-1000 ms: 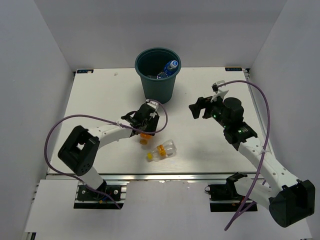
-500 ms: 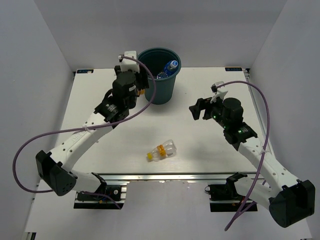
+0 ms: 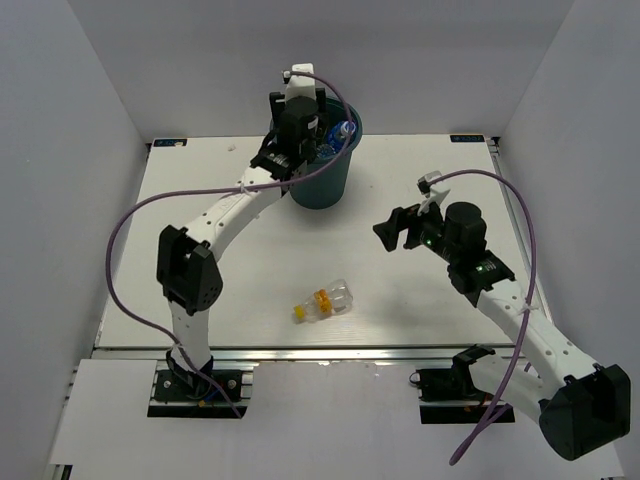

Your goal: Put the plastic bottles in the bin

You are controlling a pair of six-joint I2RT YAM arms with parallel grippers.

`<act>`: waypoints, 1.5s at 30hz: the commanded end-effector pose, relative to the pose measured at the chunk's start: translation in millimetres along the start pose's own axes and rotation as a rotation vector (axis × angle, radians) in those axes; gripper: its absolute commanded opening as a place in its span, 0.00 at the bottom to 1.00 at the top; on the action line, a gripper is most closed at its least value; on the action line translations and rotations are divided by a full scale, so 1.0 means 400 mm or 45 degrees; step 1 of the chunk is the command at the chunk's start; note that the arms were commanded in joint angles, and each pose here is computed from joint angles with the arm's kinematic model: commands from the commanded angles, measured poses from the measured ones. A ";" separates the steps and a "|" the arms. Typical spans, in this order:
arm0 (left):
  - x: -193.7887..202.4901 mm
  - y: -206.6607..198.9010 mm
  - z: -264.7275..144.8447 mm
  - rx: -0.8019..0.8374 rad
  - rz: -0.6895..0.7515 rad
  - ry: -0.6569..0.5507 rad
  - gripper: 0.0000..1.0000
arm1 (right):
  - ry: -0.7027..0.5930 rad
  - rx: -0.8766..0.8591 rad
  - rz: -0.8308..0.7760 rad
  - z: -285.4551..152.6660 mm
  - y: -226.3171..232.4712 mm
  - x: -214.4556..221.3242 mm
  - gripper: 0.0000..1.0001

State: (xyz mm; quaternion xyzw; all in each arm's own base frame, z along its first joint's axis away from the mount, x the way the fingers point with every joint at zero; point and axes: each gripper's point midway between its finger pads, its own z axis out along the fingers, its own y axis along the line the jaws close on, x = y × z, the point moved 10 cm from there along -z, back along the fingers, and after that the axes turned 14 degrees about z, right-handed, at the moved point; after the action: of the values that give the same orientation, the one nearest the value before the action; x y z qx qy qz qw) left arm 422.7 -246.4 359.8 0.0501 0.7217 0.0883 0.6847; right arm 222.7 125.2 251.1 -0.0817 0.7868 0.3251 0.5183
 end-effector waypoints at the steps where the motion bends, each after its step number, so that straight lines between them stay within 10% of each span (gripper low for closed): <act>1: -0.076 0.054 0.046 0.010 -0.133 -0.082 0.74 | -0.037 -0.091 -0.027 -0.014 0.016 -0.009 0.89; 4: -0.060 0.060 0.096 0.079 -0.152 -0.012 0.98 | 0.012 -0.200 -0.097 -0.015 0.023 0.004 0.89; 16: -0.060 0.165 0.028 0.127 -0.211 0.037 0.98 | 0.357 -0.614 -0.467 0.006 0.058 0.073 0.89; 24: 0.164 0.323 -0.211 -0.058 -0.268 0.144 0.98 | 0.489 -0.879 -0.727 0.050 0.149 0.139 0.89; 45: 0.466 0.457 -0.278 -0.273 -0.434 0.365 0.98 | 0.965 -0.605 -0.845 0.220 0.186 0.414 0.89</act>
State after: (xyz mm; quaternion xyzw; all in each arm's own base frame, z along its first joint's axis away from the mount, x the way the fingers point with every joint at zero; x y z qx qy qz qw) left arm 290.6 -34.6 214.8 -0.1628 0.8051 0.0939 0.5626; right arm 181.2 263.3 123.3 -0.5699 0.7532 0.2439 0.2200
